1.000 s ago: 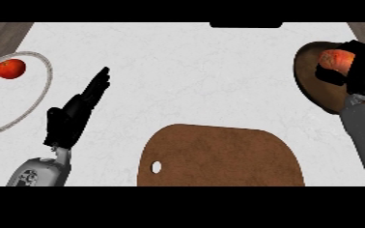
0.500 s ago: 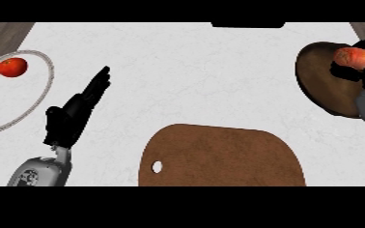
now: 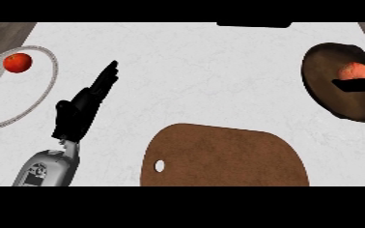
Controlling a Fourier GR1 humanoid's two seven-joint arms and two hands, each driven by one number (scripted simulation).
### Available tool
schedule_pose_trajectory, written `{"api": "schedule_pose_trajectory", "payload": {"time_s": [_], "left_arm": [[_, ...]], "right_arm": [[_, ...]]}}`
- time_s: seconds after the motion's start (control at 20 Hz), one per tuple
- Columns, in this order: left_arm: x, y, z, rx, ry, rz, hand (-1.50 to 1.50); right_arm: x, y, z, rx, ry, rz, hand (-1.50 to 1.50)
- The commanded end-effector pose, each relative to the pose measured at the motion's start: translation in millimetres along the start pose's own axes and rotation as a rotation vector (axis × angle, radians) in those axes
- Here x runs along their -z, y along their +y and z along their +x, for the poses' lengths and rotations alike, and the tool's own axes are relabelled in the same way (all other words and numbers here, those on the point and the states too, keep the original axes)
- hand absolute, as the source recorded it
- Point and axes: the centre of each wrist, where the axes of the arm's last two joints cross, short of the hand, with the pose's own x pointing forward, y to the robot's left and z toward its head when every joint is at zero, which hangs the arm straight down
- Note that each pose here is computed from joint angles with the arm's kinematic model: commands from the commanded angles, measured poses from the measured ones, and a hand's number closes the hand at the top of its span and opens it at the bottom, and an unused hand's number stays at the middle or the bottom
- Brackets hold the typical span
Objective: Pick the squash from the cutting board and place it in the pan
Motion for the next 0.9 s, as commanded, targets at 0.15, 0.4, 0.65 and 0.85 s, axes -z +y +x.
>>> {"api": "schedule_pose_trajectory", "payload": {"time_s": [0.15, 0.4, 0.65, 0.85], "left_arm": [[-3.5, 8.8, -2.4, -0.009, -0.009, -0.012, 0.00], [3.2, -3.4, 3.7, 0.005, -0.007, 0.021, 0.00], [-0.7, 4.0, -4.8, 0.009, -0.001, 0.007, 0.00], [-3.8, 15.7, -8.1, 0.004, 0.011, 0.026, 0.00]], "right_arm": [[7.2, -10.3, 5.1, 0.310, -0.047, -0.072, -1.50], [7.7, -15.8, -5.6, 0.560, -0.065, -0.133, -1.50], [3.1, -28.3, -47.1, 0.701, -0.086, -0.069, -1.50], [-13.9, -40.8, -102.9, 0.733, -0.144, 0.002, -1.50]]}}
